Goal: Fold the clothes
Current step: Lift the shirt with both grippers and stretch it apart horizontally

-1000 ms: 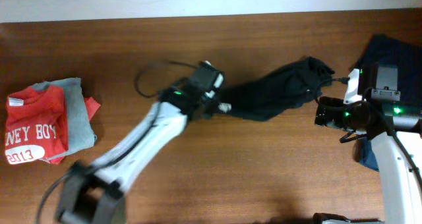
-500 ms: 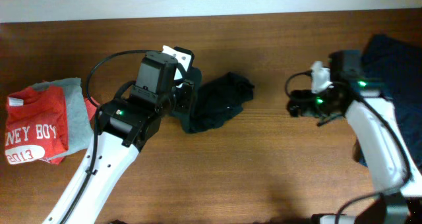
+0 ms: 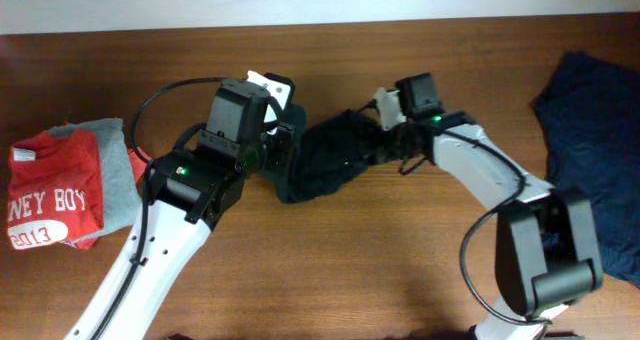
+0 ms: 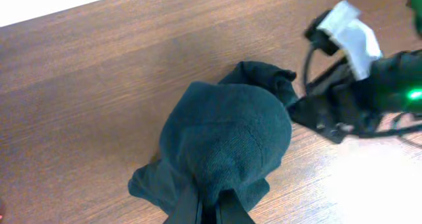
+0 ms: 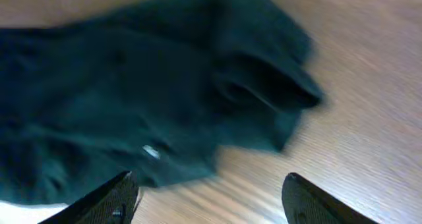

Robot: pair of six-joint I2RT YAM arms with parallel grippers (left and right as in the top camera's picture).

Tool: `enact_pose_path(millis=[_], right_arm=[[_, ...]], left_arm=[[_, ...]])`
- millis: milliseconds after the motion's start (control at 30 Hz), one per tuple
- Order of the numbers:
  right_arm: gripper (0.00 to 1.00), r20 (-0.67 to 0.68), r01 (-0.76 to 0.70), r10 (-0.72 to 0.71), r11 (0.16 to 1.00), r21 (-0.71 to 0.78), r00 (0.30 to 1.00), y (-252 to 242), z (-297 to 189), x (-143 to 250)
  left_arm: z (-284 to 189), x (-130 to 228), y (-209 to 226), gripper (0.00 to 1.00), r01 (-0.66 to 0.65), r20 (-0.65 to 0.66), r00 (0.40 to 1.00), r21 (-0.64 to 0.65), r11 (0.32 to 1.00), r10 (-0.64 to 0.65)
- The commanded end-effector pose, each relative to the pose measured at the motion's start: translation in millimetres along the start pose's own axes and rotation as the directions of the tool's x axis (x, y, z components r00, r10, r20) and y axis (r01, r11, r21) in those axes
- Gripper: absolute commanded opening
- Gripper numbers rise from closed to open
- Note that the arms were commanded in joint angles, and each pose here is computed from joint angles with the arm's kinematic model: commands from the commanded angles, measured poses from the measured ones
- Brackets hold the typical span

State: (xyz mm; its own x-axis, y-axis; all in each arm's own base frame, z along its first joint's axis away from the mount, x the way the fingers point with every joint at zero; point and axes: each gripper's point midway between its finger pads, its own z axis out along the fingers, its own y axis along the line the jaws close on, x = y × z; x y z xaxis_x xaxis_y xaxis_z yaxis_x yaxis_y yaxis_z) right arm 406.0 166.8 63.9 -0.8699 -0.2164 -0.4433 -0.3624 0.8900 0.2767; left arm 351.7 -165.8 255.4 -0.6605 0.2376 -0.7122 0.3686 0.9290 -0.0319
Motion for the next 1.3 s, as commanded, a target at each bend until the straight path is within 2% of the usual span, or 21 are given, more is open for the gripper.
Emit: enact_pose_path(millis=[0, 100, 367, 467, 600, 700, 1000, 1067, 1167, 1233, 1267], right_arm=[[0.75, 0.019, 0.028, -0.028, 0.999, -0.030, 0.999, 24.8, 13.2, -6.9], [0.75, 0.016, 0.001, -0.002, 0.999, 0.032, 1.000, 19.3, 22.3, -5.6], [0.73, -0.036, -0.043, 0.044, 0.998, 0.042, 0.998, 15.5, 36.0, 8.6], [0.68, -0.012, -0.036, 0.037, 0.999, 0.038, 0.999, 16.3, 36.2, 2.3], [0.67, -0.001, -0.034, 0.034, 0.999, 0.033, 0.999, 17.1, 36.3, -0.4], [0.57, -0.001, -0.034, 0.034, 0.999, 0.030, 0.999, 17.6, 36.3, -0.4], [0.52, -0.019, -0.032, 0.033, 0.999, 0.003, 0.999, 22.7, 43.2, 4.2], [0.47, -0.030, -0.029, 0.029, 1.000, -0.006, 0.999, 25.4, 48.5, 7.2], [0.25, -0.028, -0.021, 0.021, 1.000, -0.010, 0.999, 28.0, 53.0, 7.3], [0.08, -0.020, -0.019, 0.019, 1.000, -0.011, 1.000, 28.1, 52.9, 5.3], [0.04, -0.016, -0.019, 0.019, 1.000, -0.011, 1.000, 28.0, 51.8, 3.4]], left_arm=[[-6.9, -5.4, -3.1, 0.00, 0.016, 0.021, 1.000, 0.017, 1.000, -0.016], [-6.9, -4.1, -3.0, 0.00, 0.016, 0.016, 1.000, 0.017, 1.000, -0.016], [-6.9, -2.3, -2.8, 0.00, 0.016, 0.009, 1.000, 0.016, 1.000, -0.016], [-6.9, -2.2, -2.8, 0.00, 0.016, 0.009, 1.000, 0.016, 1.000, -0.016], [-6.9, -2.1, -2.8, 0.00, 0.016, 0.008, 1.000, 0.016, 1.000, -0.016], [-6.9, -2.1, -2.8, 0.00, 0.016, 0.008, 1.000, 0.016, 1.000, -0.016], [-6.8, -1.6, -2.8, 0.00, 0.016, 0.006, 1.000, 0.016, 1.000, -0.016], [-6.8, -0.5, -2.7, 0.00, 0.016, 0.002, 1.000, 0.015, 1.000, -0.016], [-6.8, -0.4, -2.7, 0.00, 0.016, 0.001, 1.000, 0.015, 1.000, -0.016], [-6.8, -0.5, -2.6, 0.00, 0.016, 0.001, 1.000, 0.015, 1.000, -0.016], [-6.8, -0.4, -2.1, 0.00, 0.016, 0.001, 1.000, 0.012, 1.000, -0.016]])
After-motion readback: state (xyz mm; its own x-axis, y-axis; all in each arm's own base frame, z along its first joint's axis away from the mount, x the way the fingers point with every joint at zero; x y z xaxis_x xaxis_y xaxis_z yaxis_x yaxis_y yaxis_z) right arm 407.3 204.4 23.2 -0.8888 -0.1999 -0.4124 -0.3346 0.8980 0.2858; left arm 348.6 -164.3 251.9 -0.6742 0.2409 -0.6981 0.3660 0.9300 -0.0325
